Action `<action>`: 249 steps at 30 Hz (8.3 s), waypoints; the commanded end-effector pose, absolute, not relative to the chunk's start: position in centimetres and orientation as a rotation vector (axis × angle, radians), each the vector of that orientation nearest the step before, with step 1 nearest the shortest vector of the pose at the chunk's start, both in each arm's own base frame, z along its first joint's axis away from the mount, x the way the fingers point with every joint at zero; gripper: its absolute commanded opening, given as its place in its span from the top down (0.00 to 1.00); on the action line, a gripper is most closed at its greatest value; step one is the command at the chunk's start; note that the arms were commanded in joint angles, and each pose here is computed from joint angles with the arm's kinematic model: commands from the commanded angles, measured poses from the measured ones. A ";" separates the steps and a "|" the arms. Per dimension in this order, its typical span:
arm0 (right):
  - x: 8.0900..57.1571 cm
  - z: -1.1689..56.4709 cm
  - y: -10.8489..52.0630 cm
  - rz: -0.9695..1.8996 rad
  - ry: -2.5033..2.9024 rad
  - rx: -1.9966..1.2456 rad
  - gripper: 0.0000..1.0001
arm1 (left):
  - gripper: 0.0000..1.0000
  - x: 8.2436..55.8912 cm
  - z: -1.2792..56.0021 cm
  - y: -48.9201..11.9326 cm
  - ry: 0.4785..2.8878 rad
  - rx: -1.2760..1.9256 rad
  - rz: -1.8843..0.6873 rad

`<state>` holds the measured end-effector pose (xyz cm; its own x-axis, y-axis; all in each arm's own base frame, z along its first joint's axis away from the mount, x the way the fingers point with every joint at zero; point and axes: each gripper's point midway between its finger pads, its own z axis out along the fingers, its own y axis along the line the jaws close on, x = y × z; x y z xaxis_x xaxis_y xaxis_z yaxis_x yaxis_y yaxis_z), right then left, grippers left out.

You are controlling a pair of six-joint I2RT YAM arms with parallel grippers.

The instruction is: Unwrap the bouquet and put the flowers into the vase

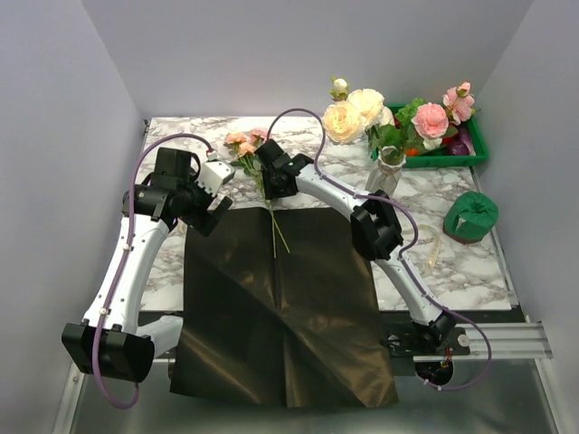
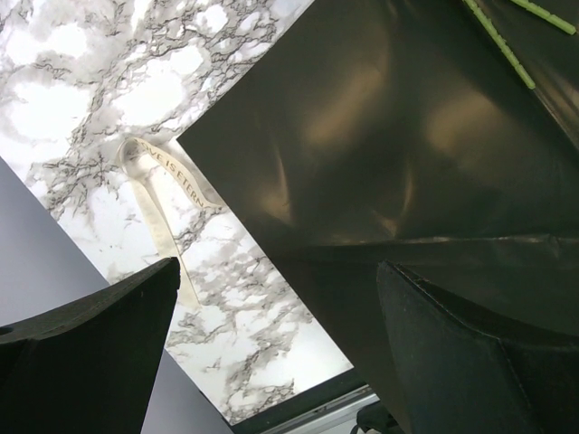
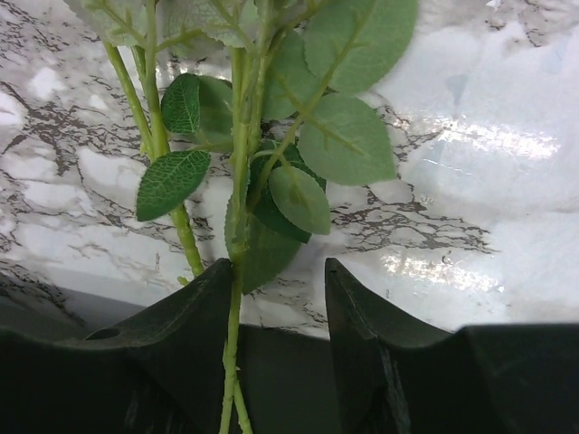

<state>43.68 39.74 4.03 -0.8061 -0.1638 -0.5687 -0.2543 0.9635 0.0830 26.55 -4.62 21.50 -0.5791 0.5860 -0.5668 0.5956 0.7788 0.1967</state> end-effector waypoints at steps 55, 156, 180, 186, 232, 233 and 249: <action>35.1 18.5 37.1 0.231 2.089 -0.478 0.99 | 0.01 25.1 24.6 -4.5 2.273 0.805 -0.105; 40.7 42.9 11.3 -0.056 1.005 -0.080 0.99 | 0.01 32.1 24.2 -2.2 2.338 0.529 -0.162; 30.6 33.3 10.8 0.235 1.443 0.011 0.21 | 0.01 30.5 26.1 -2.7 2.299 0.518 -0.193; 26.8 29.4 15.3 0.280 1.556 -0.208 0.21 | 0.01 30.2 26.6 -2.7 2.289 0.520 -0.191; 38.5 6.2 38.4 0.376 2.342 -0.823 0.33 | 0.01 31.1 25.0 -2.3 2.333 0.532 -0.198; 39.0 5.9 38.2 0.370 2.348 -0.817 0.34 | 0.01 31.1 24.9 -2.2 2.335 0.530 -0.200; 42.2 3.9 37.5 0.378 2.419 -0.788 0.39 | 0.01 31.9 24.1 -2.0 2.352 0.516 -0.201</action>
<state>42.42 37.26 4.63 -0.6527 -0.4359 -0.6197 -0.5960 0.8003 0.0648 31.25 -1.91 23.68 -0.6861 0.3138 -0.6564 0.4133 0.9106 0.0033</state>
